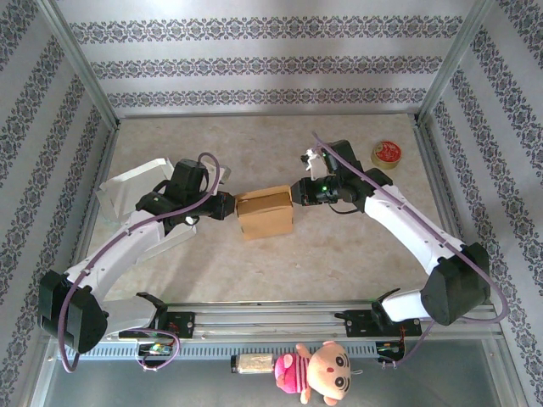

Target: Fold the paper box

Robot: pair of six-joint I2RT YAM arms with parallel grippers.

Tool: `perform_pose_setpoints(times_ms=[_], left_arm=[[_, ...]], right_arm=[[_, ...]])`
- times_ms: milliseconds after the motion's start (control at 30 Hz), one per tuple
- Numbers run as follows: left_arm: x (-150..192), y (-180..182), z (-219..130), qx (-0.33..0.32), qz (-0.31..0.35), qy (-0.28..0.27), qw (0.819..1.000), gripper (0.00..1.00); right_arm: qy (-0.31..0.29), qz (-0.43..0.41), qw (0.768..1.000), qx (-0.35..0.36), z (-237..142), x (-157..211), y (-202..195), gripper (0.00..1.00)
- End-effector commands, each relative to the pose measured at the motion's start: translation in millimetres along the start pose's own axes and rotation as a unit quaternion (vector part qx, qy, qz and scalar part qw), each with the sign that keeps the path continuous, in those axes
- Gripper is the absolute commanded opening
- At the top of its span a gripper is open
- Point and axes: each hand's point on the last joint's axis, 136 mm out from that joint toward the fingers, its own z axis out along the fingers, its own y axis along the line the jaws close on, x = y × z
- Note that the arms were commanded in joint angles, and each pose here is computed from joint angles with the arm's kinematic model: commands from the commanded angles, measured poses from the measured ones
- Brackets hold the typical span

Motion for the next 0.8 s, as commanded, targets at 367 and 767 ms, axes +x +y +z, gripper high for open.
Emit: perform_pose_setpoints(times_ms=[367,767], left_arm=[[-15.8,-16.7,3.5,-0.007,0.028,-0.011,1.0,0.09],[-28.8,-33.9,2.7,0.041,-0.063,-0.031,0.997,0.09]], right_arm=[[0.009,0.039,0.999,0.014,3.7,1.1,-13.2,0.13],[0.017,0.041,0.999,0.021,8.2,11.6,-22.4,0.13]])
